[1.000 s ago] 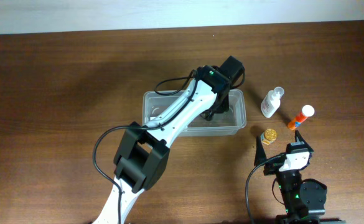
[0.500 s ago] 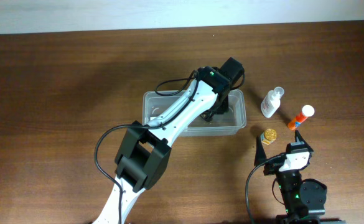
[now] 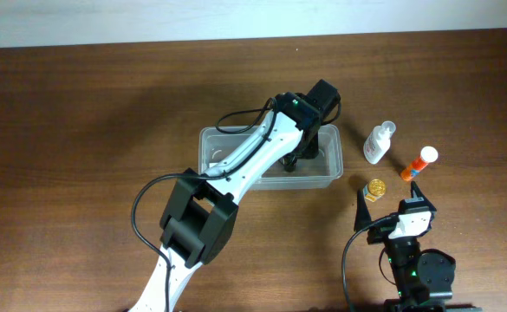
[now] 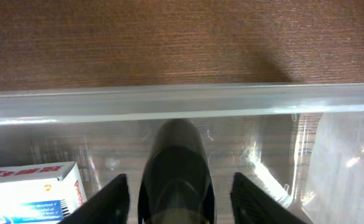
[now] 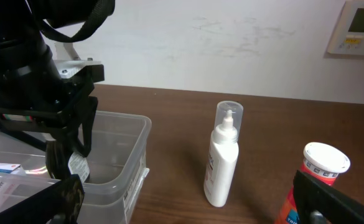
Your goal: Pack container
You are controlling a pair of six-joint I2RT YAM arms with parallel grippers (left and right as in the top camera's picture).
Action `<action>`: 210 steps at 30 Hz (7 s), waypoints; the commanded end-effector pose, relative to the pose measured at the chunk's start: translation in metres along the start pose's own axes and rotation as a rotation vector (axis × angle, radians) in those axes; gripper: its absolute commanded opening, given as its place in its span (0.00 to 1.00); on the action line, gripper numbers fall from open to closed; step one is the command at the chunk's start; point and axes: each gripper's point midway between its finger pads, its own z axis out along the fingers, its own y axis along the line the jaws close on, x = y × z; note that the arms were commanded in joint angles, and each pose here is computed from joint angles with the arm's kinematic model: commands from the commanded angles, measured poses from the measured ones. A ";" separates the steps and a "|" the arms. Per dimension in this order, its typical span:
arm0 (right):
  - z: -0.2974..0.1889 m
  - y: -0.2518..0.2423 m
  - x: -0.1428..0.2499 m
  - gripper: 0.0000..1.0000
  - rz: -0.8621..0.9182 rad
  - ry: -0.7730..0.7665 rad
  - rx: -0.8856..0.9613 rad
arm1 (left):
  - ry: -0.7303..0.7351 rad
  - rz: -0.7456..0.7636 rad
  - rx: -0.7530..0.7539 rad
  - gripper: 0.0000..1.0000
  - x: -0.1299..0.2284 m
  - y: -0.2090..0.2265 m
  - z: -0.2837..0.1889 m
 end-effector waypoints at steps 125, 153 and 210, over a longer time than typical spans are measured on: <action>0.000 -0.003 0.003 0.98 0.002 0.001 0.016 | -0.688 -0.079 -0.201 0.99 0.103 0.360 -0.156; -0.010 0.039 -0.049 0.98 0.151 -0.195 -0.250 | -0.688 -0.079 -0.201 0.99 0.103 0.360 -0.156; 0.151 -0.053 -0.046 0.99 0.011 1.207 0.110 | -0.688 -0.079 -0.201 0.99 0.103 0.360 -0.156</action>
